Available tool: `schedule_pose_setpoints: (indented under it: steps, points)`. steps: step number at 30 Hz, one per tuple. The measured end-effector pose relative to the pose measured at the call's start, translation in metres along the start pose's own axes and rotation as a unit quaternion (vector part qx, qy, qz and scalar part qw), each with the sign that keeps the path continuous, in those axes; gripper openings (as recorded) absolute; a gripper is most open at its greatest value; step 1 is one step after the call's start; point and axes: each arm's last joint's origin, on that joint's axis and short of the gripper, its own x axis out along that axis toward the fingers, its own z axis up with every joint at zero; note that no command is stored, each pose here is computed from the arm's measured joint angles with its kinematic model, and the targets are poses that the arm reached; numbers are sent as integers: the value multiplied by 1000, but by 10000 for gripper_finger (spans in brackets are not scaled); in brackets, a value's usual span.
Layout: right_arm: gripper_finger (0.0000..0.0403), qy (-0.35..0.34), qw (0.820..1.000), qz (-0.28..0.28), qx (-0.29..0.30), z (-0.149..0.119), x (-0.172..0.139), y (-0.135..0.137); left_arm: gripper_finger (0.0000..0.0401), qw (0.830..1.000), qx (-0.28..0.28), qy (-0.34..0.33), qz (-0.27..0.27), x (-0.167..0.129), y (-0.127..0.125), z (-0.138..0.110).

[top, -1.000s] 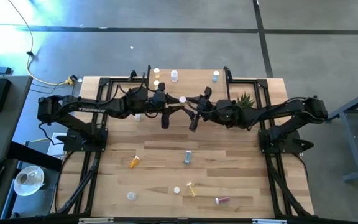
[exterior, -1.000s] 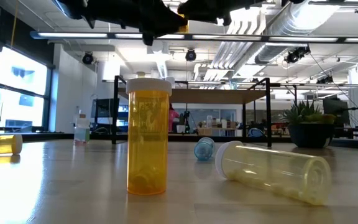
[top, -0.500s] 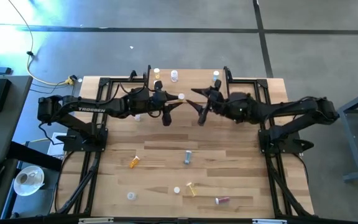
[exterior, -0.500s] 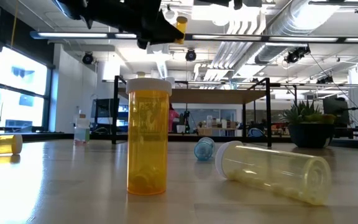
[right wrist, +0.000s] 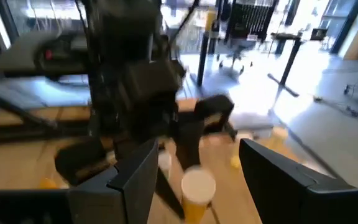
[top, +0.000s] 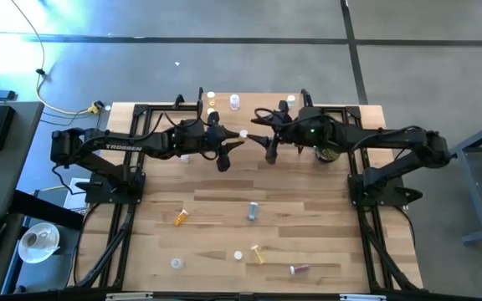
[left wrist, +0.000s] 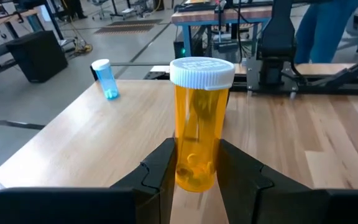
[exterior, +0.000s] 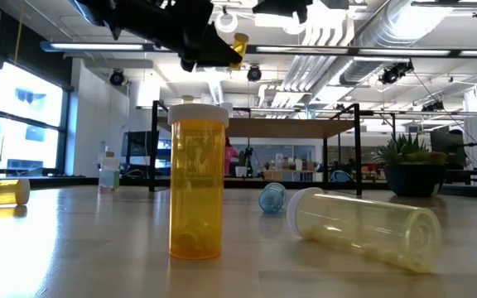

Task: Pick and place medicine bottles onto shelf by color
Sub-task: Put the bottom right orange pill bottle on the shelf

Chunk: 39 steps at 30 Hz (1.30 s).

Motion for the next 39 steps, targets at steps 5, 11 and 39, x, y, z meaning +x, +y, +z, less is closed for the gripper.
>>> schedule_pose_setpoints:
  steps: [5, 11, 39]
  points:
    - [217, 14, 1000, 0, -10, -11, 16, 2, 92, 1000, 9, -1, -3, 0, 0, 0]
    - [217, 31, 999, -14, -13, -19, 25, 1, 92, 1000, 9, -5, -26, 0, -2, 1]
    - [136, 38, 999, 12, -16, -23, 29, 2, 92, 999, 7, -39, -13, 0, -1, 7]
